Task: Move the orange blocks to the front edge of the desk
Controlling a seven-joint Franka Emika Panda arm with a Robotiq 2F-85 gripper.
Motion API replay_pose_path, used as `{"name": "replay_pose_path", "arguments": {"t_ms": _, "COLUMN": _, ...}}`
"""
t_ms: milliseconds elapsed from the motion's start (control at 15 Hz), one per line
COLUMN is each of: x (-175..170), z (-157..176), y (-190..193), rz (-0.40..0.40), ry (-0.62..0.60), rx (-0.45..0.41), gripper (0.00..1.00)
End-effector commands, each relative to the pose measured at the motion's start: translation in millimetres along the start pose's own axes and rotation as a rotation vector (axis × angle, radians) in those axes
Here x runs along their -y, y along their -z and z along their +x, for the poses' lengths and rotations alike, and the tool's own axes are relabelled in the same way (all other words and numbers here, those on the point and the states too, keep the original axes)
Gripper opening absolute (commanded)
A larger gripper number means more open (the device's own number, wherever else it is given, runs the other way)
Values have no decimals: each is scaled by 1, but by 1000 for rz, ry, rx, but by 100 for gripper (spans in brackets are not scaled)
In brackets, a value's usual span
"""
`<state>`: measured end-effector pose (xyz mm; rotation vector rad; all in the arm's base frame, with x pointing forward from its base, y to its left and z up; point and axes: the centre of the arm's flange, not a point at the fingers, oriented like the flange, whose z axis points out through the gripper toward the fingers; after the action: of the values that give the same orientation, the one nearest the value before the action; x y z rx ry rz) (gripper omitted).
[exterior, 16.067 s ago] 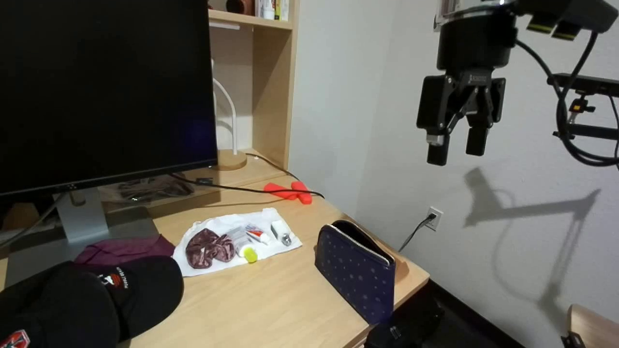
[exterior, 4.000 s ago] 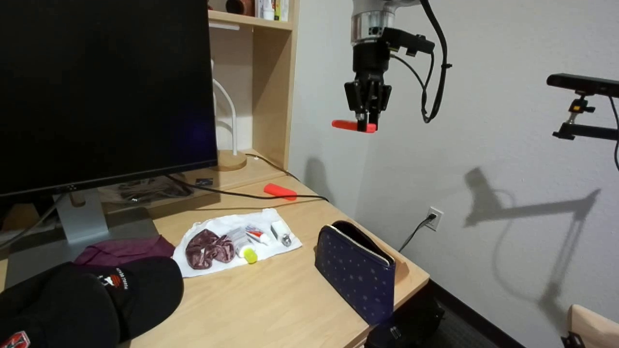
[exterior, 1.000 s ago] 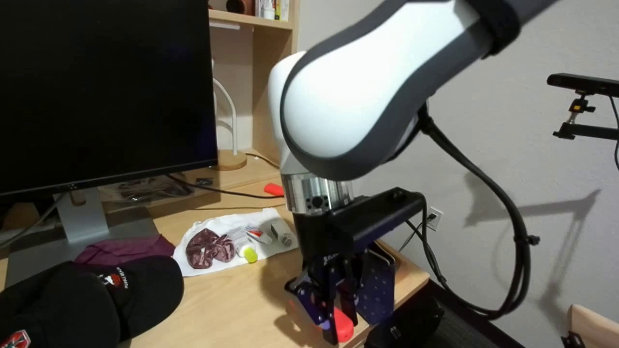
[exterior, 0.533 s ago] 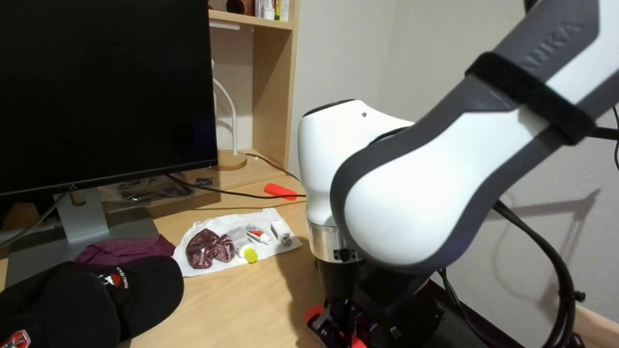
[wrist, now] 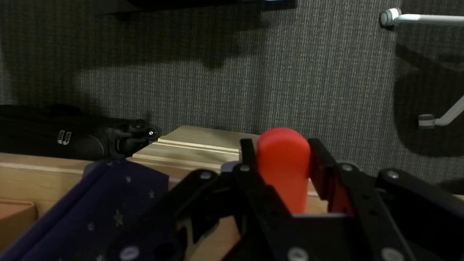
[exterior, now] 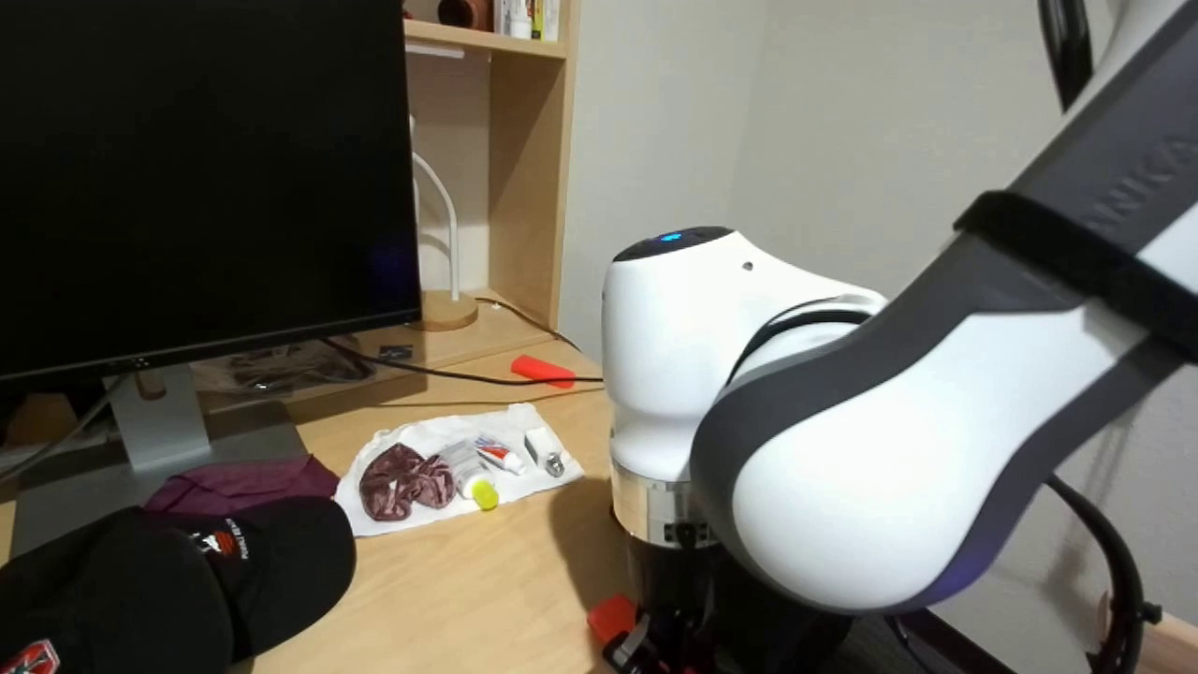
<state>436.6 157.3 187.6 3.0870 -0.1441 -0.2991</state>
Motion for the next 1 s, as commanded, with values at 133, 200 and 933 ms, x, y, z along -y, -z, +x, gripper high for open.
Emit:
{"name": "replay_pose_path", "arguments": {"t_ms": 133, "x": -8, "z": -6, "y": -2, "rz": 13, "ry": -44, "rx": -30, "gripper": 16}}
{"name": "replay_pose_path", "arguments": {"t_ms": 200, "x": -12, "z": -4, "y": 0, "rz": 14, "ry": -51, "rx": -29, "gripper": 16}}
{"name": "replay_pose_path", "arguments": {"t_ms": 933, "x": -9, "z": 0, "y": 10, "rz": 37, "ry": -31, "rx": -18, "gripper": 95}}
